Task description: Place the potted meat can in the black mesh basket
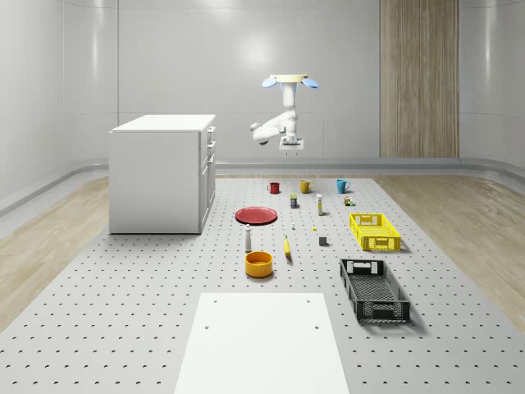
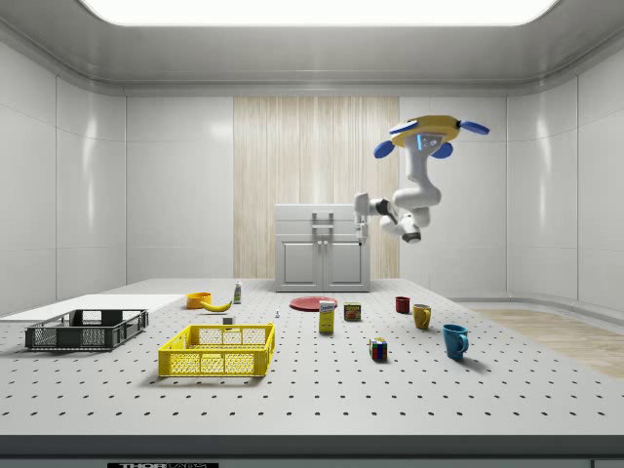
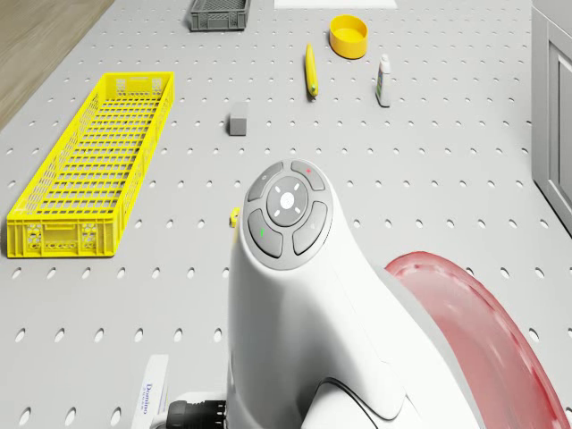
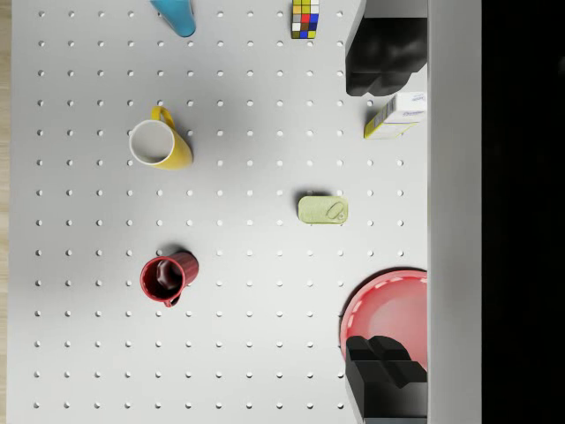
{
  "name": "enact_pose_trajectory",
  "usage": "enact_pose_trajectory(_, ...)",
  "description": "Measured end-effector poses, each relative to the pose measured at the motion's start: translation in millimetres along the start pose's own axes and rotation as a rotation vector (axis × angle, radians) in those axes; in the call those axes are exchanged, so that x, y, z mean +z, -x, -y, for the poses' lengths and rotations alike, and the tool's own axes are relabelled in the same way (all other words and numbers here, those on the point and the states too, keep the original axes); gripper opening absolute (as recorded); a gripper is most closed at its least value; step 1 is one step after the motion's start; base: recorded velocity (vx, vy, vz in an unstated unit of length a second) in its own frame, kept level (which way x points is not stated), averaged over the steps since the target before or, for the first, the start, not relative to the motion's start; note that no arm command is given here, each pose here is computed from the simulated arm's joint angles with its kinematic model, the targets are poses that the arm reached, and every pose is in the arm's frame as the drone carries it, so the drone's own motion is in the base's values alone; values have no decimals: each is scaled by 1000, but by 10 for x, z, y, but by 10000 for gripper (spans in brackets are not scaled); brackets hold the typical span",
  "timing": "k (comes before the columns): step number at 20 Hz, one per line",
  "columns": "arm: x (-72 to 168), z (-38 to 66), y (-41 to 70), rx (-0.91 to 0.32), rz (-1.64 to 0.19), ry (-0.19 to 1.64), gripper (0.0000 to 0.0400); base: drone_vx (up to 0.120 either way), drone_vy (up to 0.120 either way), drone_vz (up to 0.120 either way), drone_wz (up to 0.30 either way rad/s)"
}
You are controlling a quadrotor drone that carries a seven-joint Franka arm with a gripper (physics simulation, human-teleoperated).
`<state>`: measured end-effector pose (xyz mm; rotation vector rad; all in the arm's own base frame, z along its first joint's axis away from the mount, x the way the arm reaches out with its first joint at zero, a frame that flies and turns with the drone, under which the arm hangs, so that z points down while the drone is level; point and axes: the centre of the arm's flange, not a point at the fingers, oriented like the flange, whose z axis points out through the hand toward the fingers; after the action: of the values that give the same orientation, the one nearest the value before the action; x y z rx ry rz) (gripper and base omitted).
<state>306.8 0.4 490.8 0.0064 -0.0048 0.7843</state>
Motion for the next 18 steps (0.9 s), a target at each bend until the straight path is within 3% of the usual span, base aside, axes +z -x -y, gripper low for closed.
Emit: enact_pose_trajectory(18, -1, 4, 4, 0, -4, 4, 400, 0, 0, -120, 0)
